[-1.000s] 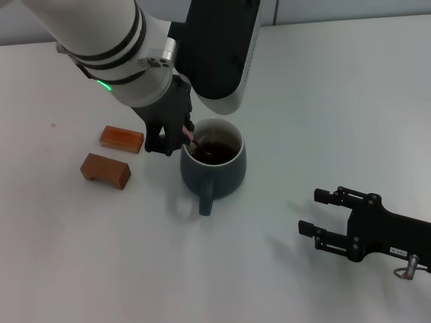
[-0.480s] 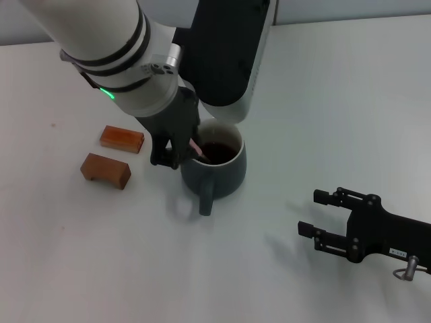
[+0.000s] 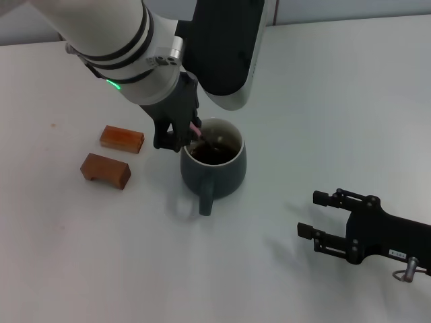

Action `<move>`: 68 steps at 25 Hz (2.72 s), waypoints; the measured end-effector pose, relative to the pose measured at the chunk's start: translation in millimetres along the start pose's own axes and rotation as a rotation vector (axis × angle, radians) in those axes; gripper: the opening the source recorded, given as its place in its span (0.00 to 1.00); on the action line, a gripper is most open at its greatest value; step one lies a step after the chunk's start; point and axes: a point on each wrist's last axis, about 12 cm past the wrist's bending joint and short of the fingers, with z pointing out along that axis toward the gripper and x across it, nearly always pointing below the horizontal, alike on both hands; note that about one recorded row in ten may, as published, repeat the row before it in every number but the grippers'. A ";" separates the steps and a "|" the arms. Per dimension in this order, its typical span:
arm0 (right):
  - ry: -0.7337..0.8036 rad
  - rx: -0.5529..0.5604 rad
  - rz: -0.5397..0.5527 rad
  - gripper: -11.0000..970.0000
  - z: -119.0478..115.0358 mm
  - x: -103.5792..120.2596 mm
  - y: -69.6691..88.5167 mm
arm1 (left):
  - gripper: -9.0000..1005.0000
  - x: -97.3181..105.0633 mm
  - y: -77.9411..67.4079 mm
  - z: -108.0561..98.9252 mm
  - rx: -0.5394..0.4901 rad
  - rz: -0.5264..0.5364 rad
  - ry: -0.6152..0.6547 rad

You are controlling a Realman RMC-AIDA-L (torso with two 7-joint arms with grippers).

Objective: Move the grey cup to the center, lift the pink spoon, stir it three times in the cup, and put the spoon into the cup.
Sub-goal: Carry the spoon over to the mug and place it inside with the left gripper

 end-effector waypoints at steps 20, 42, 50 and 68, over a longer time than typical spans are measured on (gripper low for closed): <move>0.001 -0.004 0.000 0.73 0.1 0.0 0.4 | 0.16 -11.1 -4.9 -8.0 0.032 0.028 -0.060; 0.003 -0.008 0.006 0.73 0.1 1.3 1.7 | 0.17 -11.2 -9.2 -6.6 0.058 0.009 -0.053; 0.005 -0.009 0.009 0.73 -0.3 2.2 2.6 | 0.17 -10.7 -4.4 0.0 -0.008 -0.006 -0.050; 0.004 -0.013 0.010 0.73 -0.2 2.3 3.3 | 0.17 0.4 -9.1 0.6 0.035 -0.049 0.012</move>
